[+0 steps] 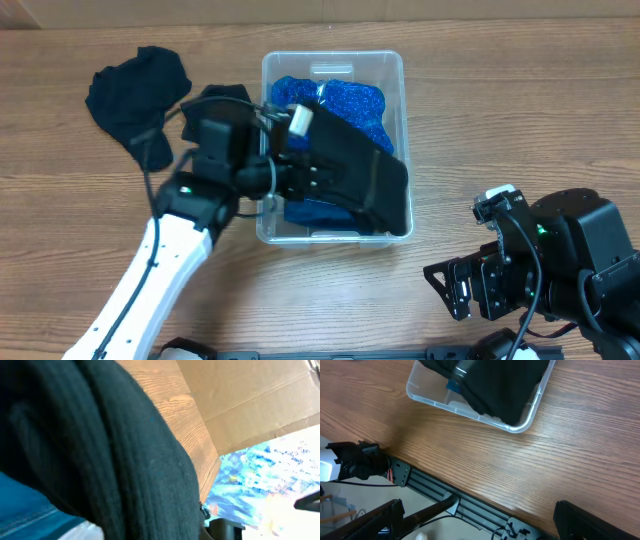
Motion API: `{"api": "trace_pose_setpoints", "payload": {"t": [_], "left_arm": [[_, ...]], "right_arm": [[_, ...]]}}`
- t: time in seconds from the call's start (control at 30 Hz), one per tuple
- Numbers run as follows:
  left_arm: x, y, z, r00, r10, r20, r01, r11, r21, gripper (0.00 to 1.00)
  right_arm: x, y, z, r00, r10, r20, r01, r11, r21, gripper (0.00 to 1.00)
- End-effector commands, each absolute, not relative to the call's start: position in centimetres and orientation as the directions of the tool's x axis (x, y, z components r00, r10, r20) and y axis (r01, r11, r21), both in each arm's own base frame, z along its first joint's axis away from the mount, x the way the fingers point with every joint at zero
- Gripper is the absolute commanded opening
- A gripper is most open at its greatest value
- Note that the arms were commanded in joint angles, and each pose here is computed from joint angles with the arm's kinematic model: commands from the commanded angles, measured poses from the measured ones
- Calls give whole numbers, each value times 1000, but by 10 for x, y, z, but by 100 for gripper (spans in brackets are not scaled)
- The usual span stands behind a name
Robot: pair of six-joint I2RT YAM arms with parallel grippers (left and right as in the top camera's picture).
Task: Pack container
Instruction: 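Move the black garment into the bin's near end and release it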
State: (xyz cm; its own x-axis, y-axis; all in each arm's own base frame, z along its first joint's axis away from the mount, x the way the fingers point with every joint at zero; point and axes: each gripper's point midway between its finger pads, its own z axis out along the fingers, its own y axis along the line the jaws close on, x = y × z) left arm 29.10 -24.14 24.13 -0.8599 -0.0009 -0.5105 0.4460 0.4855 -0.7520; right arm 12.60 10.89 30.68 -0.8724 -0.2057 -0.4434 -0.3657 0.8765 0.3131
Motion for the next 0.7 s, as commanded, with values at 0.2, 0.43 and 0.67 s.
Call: {"api": "trace_pose_setpoints", "payload": {"t": [0.2, 0.43, 0.67], "left_arm": [[286, -253, 210, -882, -42, -470, 348, 615, -708, 4], [285, -241, 202, -877, -16, -480, 345, 673, -654, 100], [279, -167, 218, -902, -28, -431, 133, 931, -340, 100]], "right_arm": [[125, 109, 310, -866, -203, -456, -372, 872, 318, 100], [125, 109, 310, -866, -203, -456, -372, 872, 318, 100], [125, 109, 310, -867, -203, -456, -372, 872, 318, 100]]}}
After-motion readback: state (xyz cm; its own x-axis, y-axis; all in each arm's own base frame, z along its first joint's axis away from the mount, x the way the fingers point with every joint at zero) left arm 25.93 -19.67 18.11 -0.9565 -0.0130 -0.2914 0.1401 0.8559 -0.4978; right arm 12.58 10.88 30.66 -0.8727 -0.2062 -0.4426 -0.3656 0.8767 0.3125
